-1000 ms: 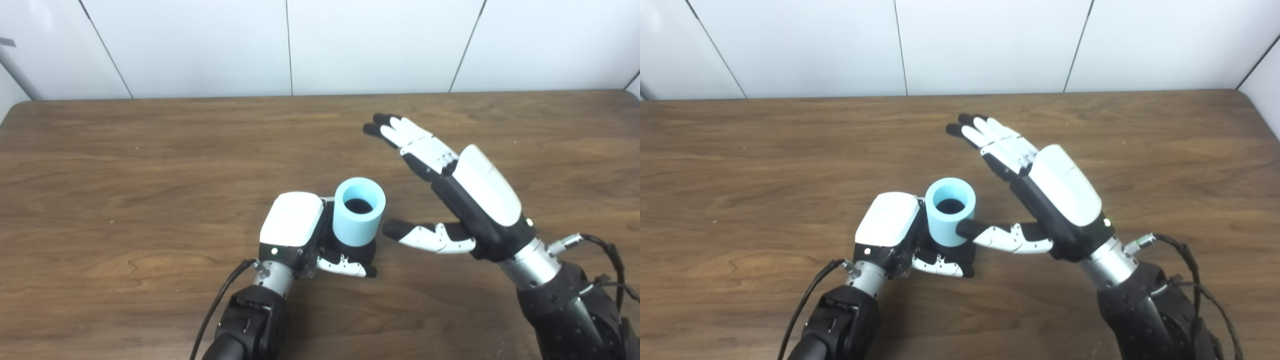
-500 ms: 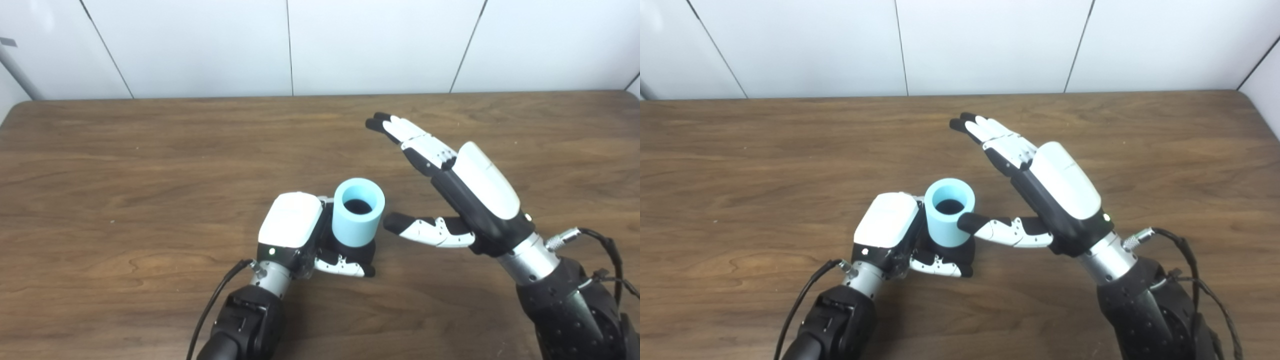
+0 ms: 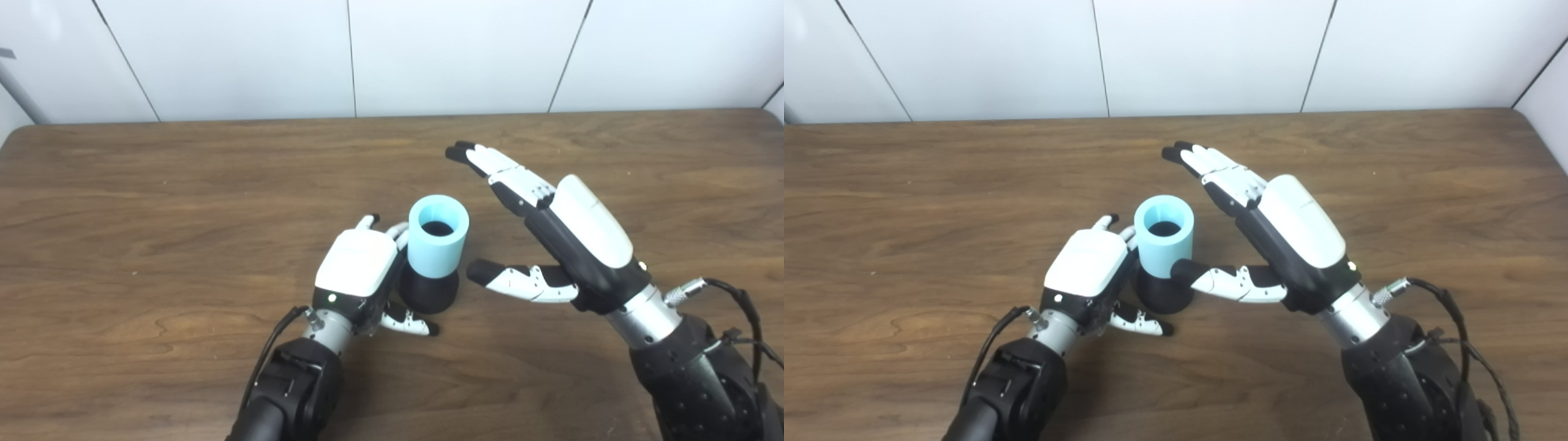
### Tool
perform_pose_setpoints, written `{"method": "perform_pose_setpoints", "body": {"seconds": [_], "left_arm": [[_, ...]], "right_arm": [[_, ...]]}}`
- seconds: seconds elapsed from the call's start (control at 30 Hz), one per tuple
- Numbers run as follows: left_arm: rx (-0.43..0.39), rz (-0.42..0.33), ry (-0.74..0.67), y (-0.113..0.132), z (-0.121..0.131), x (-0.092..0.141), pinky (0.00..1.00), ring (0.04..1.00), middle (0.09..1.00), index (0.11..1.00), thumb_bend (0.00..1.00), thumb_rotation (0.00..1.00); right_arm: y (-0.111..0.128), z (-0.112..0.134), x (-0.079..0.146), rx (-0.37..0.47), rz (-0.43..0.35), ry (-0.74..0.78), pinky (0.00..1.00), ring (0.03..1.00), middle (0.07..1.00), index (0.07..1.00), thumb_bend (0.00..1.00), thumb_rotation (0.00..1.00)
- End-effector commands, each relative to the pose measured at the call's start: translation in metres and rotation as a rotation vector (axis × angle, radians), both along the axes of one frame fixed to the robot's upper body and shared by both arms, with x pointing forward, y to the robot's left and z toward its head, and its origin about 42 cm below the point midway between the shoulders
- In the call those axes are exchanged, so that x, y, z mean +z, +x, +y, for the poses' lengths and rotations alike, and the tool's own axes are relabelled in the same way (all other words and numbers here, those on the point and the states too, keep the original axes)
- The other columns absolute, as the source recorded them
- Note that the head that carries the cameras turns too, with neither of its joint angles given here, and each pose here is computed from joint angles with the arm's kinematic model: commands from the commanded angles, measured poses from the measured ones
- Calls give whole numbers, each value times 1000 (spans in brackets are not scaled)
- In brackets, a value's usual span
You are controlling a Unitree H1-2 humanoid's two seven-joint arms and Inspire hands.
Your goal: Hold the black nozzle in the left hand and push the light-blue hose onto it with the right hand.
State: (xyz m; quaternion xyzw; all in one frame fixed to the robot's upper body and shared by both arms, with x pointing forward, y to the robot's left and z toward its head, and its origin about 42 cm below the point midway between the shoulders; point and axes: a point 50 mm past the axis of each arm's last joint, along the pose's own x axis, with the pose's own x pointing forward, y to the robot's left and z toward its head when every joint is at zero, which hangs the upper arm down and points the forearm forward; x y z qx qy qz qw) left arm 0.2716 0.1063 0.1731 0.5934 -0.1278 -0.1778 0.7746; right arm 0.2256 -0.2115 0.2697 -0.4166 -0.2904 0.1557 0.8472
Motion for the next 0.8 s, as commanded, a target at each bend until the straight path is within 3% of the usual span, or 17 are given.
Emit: {"method": "perform_pose_setpoints", "body": {"seconds": [0.0, 0.33, 0.77], "left_arm": [[23, -52, 4, 7, 7, 14, 980, 916, 910, 921, 1000, 310], [68, -16, -37, 13, 30, 25, 984, 952, 950, 964, 1000, 365], [120, 37, -165, 21, 80, 66, 1000, 996, 989, 986, 1000, 361]], "right_arm": [[1, 2, 10, 12, -53, 17, 868, 937, 952, 945, 443, 993], [4, 1, 8, -9, -33, 3, 863, 935, 948, 947, 448, 1000], [8, -4, 1, -56, 8, 59, 873, 924, 935, 944, 470, 1000]]}}
